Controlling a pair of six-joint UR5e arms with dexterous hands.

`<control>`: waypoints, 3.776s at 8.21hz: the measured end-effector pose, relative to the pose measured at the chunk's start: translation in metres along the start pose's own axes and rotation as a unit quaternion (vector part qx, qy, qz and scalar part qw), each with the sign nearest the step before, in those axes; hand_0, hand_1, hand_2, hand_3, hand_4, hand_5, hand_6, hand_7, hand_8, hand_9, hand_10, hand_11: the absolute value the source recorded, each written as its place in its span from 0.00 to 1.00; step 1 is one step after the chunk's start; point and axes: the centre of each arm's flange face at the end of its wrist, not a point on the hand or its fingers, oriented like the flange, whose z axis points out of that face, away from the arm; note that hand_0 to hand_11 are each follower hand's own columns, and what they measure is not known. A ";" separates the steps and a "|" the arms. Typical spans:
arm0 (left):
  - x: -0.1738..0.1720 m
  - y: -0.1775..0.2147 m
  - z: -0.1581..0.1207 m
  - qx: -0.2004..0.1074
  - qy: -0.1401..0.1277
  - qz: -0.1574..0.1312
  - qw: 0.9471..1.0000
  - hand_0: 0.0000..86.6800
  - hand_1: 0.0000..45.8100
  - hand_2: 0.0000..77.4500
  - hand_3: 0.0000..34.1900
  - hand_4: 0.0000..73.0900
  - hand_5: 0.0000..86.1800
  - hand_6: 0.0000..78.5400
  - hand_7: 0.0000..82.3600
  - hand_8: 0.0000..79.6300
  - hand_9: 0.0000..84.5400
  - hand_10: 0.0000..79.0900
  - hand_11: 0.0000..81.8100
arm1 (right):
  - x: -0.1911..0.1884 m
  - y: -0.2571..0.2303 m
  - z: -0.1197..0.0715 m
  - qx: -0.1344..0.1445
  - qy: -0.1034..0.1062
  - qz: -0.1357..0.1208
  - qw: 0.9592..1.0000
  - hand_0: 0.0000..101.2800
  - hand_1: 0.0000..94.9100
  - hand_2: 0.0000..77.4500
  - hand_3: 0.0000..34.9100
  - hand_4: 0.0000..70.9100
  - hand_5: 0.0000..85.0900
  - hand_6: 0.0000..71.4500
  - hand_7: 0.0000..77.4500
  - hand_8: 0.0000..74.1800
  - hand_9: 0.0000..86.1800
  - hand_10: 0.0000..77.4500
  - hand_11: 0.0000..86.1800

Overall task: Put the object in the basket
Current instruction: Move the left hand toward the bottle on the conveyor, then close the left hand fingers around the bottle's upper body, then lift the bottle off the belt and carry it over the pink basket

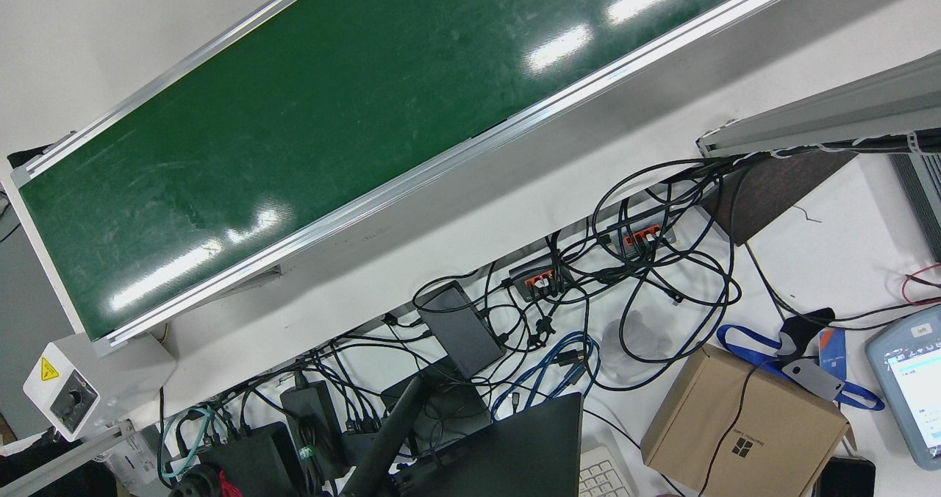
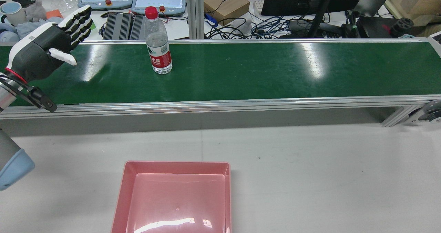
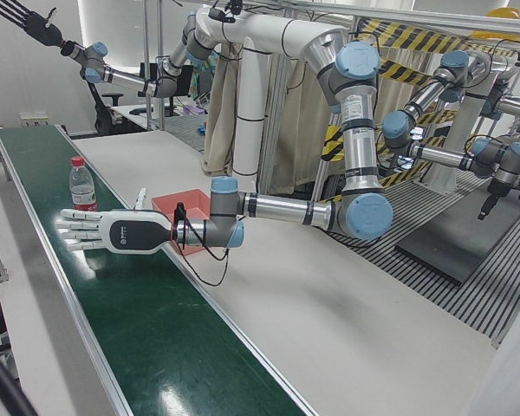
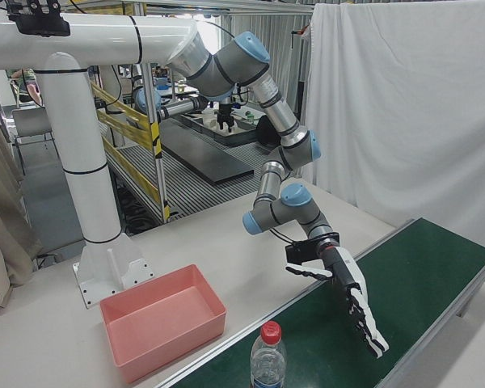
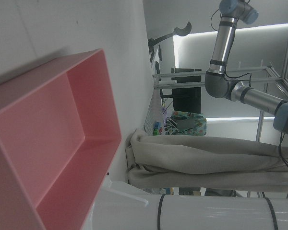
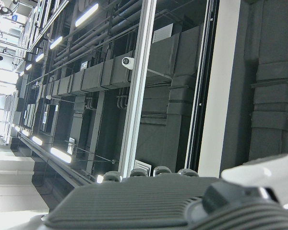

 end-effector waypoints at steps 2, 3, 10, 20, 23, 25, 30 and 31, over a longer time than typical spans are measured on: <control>-0.001 0.005 0.005 0.000 0.014 0.002 1.000 0.56 0.01 0.01 0.09 0.01 0.12 0.01 0.01 0.05 0.03 0.01 0.02 | 0.000 0.000 0.000 0.000 0.000 0.000 1.000 0.00 0.00 0.01 0.01 0.01 0.00 0.00 0.01 0.00 0.00 0.01 0.00; 0.000 0.005 0.006 0.001 0.018 0.005 1.000 0.56 0.01 0.01 0.09 0.01 0.11 0.01 0.01 0.05 0.03 0.01 0.03 | 0.000 0.000 0.000 0.000 0.000 0.000 1.000 0.00 0.00 0.01 0.01 0.01 0.00 0.00 0.01 0.00 0.00 0.01 0.00; -0.001 0.006 0.020 0.026 0.009 0.032 0.999 0.55 0.01 0.01 0.06 0.01 0.13 0.01 0.01 0.03 0.02 0.01 0.02 | 0.000 0.000 0.000 0.000 0.000 0.000 1.000 0.00 0.00 0.01 0.01 0.01 0.00 0.00 0.01 0.00 0.00 0.01 0.00; -0.003 0.033 0.060 0.032 0.004 0.033 0.999 0.67 0.23 0.03 0.01 0.12 0.42 0.12 0.10 0.21 0.24 0.21 0.27 | 0.000 0.000 0.000 0.000 0.000 0.000 1.000 0.00 0.00 0.01 0.00 0.01 0.00 0.00 0.01 0.00 0.00 0.01 0.00; 0.005 0.043 0.069 0.055 0.001 0.045 0.997 0.81 0.19 0.64 0.00 0.49 0.72 0.81 0.69 0.80 0.70 0.74 0.73 | 0.000 0.000 0.000 0.000 0.000 0.000 1.000 0.00 0.00 0.01 0.00 0.01 0.00 0.00 0.01 0.00 0.00 0.01 0.00; 0.006 0.048 0.070 0.053 0.002 0.045 0.998 0.83 0.17 0.65 0.00 0.72 0.68 0.81 0.71 0.82 0.71 0.75 0.73 | 0.000 0.000 0.000 0.000 0.000 0.000 1.000 0.00 0.00 0.01 0.00 0.01 0.00 0.00 0.01 0.00 0.00 0.01 0.00; 0.032 0.144 0.045 -0.006 -0.014 0.009 1.000 0.90 0.14 0.69 0.00 0.73 0.67 0.81 0.72 0.84 0.71 0.76 0.73 | 0.000 0.000 0.000 0.000 0.000 0.000 1.000 0.00 0.00 0.01 0.01 0.01 0.00 0.00 0.01 0.00 0.00 0.01 0.00; 0.028 0.174 0.031 -0.024 -0.025 -0.001 0.999 0.91 0.13 0.70 0.00 0.73 0.67 0.81 0.72 0.84 0.71 0.76 0.73 | 0.000 0.000 0.000 0.000 0.000 0.000 1.000 0.00 0.00 0.01 0.00 0.01 0.00 0.00 0.01 0.00 0.00 0.01 0.00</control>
